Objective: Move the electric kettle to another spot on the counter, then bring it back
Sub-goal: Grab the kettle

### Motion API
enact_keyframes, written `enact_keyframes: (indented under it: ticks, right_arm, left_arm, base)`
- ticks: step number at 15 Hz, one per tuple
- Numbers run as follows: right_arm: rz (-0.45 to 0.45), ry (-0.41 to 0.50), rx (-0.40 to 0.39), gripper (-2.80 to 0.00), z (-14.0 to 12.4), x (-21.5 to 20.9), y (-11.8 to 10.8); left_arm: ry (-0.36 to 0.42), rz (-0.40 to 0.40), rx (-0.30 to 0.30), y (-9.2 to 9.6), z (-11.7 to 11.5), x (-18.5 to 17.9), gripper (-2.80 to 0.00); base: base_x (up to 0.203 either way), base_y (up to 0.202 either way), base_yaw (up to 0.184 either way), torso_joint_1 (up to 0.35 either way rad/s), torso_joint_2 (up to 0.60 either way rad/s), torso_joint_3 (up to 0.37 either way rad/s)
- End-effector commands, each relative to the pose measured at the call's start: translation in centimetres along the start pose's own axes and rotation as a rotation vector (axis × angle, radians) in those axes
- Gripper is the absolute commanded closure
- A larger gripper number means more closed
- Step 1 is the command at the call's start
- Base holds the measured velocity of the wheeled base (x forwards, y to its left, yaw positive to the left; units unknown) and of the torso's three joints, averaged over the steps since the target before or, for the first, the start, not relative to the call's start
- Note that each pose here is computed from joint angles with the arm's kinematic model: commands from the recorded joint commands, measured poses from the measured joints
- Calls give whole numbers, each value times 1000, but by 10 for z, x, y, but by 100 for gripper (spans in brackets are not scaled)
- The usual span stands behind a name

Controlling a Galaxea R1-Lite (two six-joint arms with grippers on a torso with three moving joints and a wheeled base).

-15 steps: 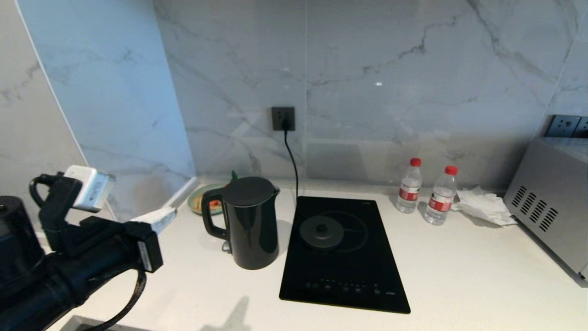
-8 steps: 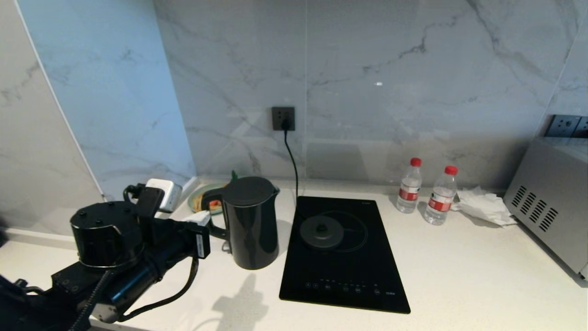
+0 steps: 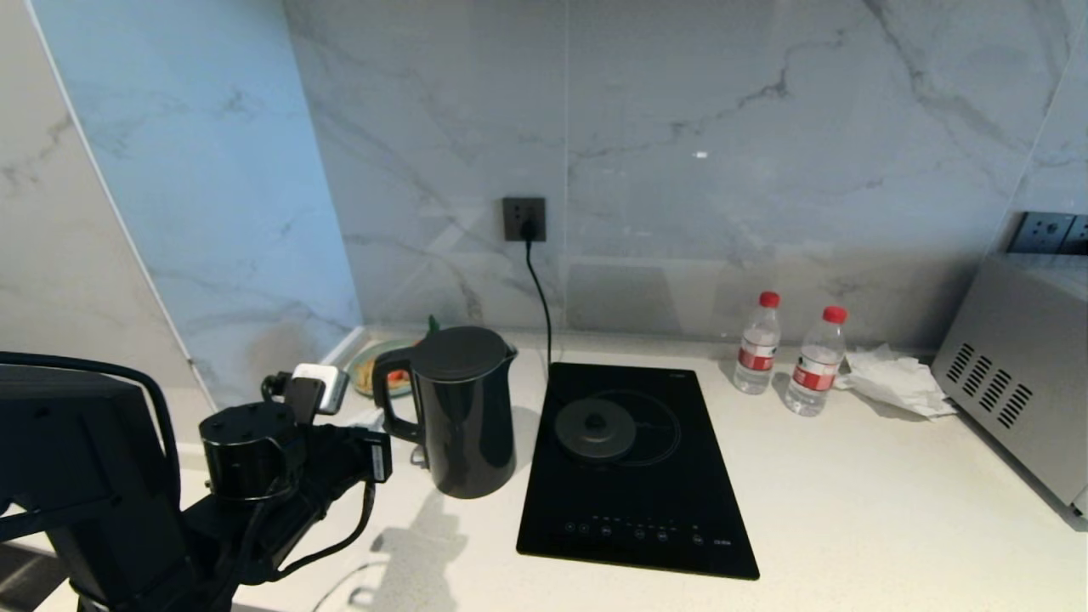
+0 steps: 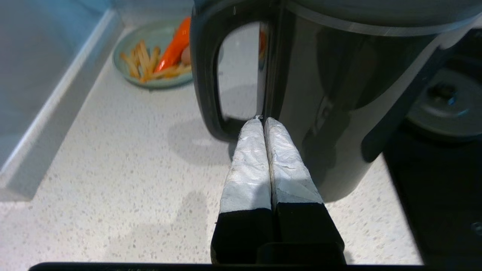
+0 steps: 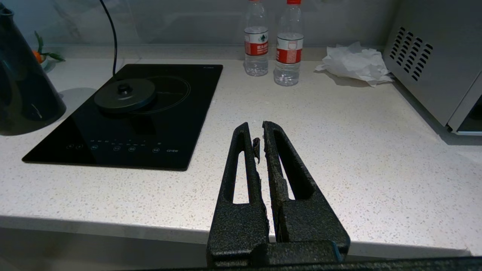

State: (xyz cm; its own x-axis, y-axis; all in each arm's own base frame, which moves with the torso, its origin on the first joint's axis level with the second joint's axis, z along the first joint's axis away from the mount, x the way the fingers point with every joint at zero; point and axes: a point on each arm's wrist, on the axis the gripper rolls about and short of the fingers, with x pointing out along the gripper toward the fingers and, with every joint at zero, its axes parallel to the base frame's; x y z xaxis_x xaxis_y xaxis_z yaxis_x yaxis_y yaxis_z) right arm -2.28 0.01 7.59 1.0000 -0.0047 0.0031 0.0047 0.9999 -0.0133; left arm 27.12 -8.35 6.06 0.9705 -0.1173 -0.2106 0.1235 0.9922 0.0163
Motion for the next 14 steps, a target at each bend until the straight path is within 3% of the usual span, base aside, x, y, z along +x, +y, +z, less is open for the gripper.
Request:
enact_keyframes:
  ticks: [1, 2, 3, 11, 14]
  right_arm:
    - [0, -1, -1, 0, 0, 0, 0]
    - [0, -2, -1, 0, 0, 0, 0]
    - [0, -2, -1, 0, 0, 0, 0]
    - [0, 0, -1, 0, 0, 0, 0]
    - [0, -2, -1, 0, 0, 0, 0]
  left_arm:
    - [67, 5, 16, -1, -22, 12, 0]
    - [67, 0, 17, -2, -23, 13, 0]
    - [64, -1, 16, -2, -22, 14, -280]
    - [20, 33, 1, 3, -22, 43, -280]
    - [15, 65, -3, 13, -24, 51, -280]
  base:
    - [0, 0, 0, 0, 0, 0]
    - [0, 0, 0, 0, 0, 0]
    - [0, 0, 0, 0, 0, 0]
    - [0, 0, 0, 0, 0, 0]
    - [0, 0, 0, 0, 0, 0]
